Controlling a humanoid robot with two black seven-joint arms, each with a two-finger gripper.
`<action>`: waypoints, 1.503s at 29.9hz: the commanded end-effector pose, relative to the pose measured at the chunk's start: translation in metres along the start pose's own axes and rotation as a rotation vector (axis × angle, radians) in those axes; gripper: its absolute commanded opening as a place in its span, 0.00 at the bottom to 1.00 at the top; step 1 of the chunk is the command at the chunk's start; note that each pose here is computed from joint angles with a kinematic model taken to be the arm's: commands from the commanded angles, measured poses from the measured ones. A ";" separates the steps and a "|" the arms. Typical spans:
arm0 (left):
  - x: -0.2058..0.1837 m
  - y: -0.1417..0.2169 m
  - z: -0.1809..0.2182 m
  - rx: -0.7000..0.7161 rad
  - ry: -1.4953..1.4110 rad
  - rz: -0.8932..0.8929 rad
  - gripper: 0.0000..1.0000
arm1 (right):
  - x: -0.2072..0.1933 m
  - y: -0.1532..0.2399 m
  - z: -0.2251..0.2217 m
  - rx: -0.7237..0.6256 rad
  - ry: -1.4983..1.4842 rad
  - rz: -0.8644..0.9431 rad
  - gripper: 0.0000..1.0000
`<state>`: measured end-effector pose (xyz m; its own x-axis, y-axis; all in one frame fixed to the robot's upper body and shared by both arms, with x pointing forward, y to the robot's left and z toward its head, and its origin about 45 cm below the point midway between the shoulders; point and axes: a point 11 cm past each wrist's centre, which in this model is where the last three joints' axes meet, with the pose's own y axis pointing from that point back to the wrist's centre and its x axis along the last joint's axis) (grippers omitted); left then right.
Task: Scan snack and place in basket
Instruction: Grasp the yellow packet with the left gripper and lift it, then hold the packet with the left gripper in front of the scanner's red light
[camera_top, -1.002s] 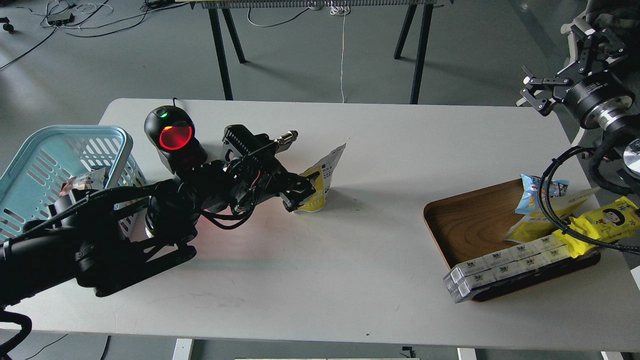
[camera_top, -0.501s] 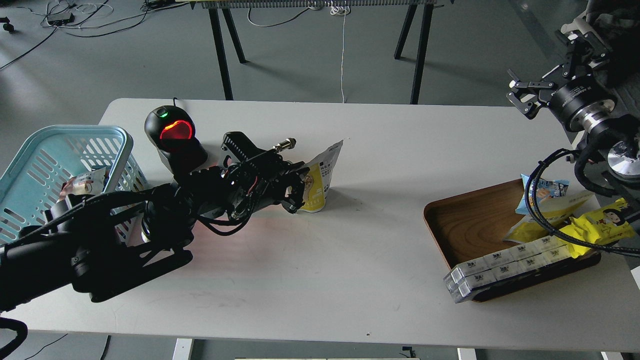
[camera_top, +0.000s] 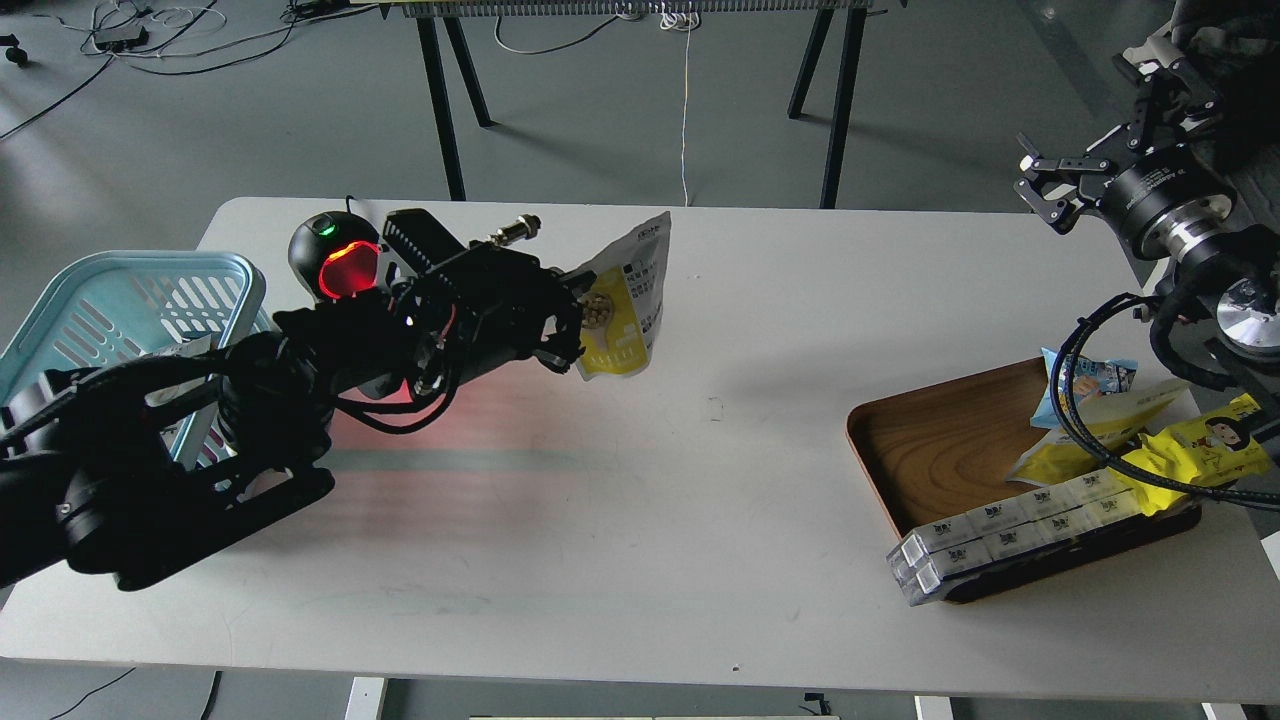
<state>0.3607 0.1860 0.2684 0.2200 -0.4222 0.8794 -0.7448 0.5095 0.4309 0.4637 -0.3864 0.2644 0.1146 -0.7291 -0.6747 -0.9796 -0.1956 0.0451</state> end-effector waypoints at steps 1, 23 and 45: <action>0.014 0.025 -0.027 0.024 0.010 0.010 0.00 | -0.001 0.000 -0.001 0.002 0.000 -0.002 0.97; -0.021 0.087 -0.074 0.055 0.125 -0.153 0.00 | -0.009 -0.006 -0.006 0.008 0.005 -0.017 0.97; -0.035 0.086 -0.068 0.017 -0.009 -0.275 0.00 | -0.010 -0.006 -0.006 0.007 0.004 -0.018 0.97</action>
<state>0.3305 0.2958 0.2861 0.4090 -0.5426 0.7337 -0.6690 0.3685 0.6455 0.4690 -0.3819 0.2746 0.1332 -0.7289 -0.6715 -0.9784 -0.2050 0.0284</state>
